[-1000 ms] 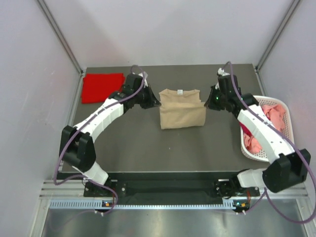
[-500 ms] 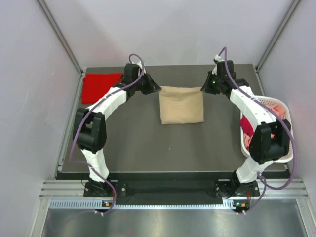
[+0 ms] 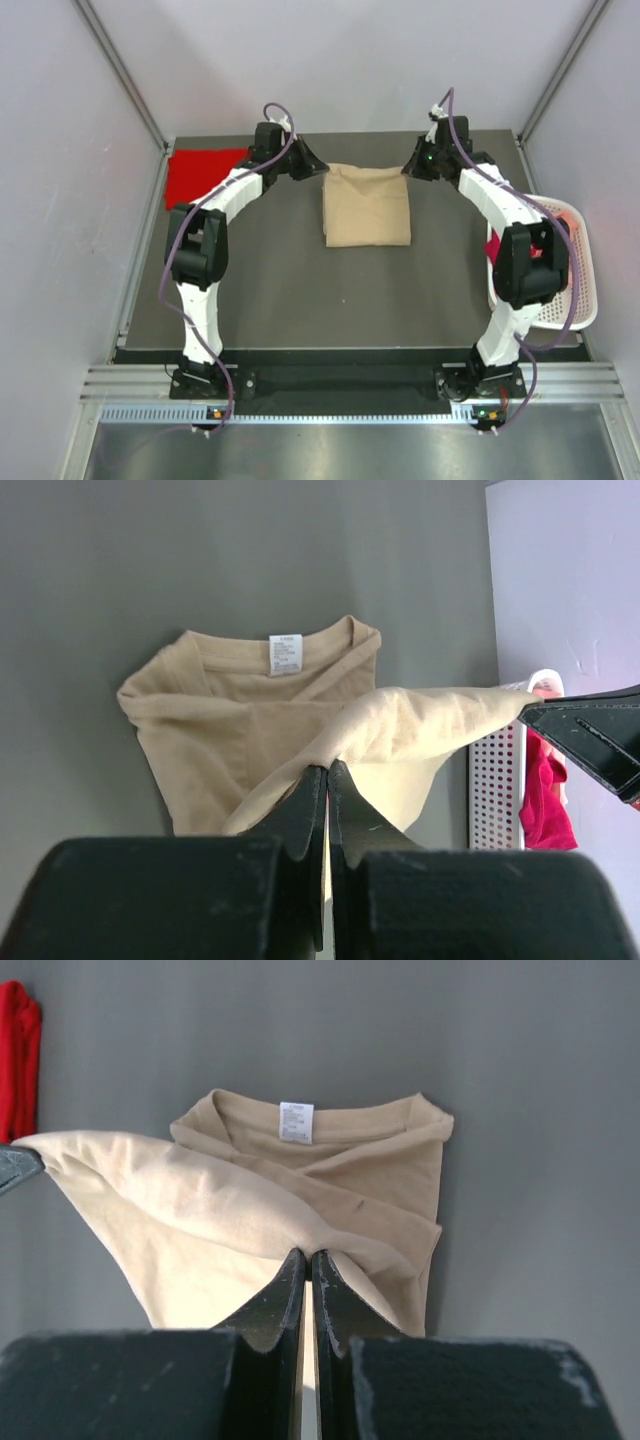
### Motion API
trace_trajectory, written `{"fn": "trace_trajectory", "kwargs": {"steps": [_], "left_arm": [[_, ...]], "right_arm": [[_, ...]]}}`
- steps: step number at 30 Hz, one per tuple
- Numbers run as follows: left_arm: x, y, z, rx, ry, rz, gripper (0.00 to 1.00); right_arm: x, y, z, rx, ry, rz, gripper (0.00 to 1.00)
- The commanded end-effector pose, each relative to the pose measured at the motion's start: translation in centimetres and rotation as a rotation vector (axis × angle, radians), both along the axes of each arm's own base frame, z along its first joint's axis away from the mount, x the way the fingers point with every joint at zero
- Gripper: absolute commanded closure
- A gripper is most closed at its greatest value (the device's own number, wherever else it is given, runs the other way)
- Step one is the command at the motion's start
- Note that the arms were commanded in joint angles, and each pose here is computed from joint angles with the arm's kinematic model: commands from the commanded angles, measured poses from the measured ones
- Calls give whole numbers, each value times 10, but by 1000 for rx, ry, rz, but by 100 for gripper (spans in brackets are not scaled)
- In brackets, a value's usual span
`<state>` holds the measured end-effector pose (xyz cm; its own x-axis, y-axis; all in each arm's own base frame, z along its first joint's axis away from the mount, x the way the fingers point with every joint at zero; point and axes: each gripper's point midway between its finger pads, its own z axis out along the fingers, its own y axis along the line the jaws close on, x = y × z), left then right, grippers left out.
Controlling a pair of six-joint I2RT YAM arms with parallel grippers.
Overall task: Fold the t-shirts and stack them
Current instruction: Fold the tshirt
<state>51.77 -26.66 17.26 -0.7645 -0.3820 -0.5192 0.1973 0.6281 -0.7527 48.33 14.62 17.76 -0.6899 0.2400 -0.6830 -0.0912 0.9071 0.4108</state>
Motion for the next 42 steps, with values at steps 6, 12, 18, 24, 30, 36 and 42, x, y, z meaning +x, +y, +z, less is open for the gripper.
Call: {"fn": "trace_trajectory", "kwargs": {"steps": [6, 12, 18, 24, 30, 36, 42], "left_arm": [[47, 10, 2, -65, -96, 22, 100], [82, 12, -21, -125, -79, 15, 87], [93, 26, -22, -88, -89, -5, 54], [60, 37, -17, -8, -64, -36, 55], [-14, 24, -26, 0, -14, -131, 59], [-77, -3, -38, -10, -1, -209, 59], [-115, -15, -86, 3, 118, -239, 60]], "right_arm": [[50, -2, 9, 56, -104, 22, 95], [84, 7, -17, 86, -111, 44, 94], [92, -3, -25, 55, -72, 5, 71], [58, -14, -16, 49, -87, -30, 68], [10, -1, -49, 63, 78, 83, 62], [-42, -11, -80, 14, 171, 61, 65], [-91, -10, -118, 46, 220, 73, 71]]}}
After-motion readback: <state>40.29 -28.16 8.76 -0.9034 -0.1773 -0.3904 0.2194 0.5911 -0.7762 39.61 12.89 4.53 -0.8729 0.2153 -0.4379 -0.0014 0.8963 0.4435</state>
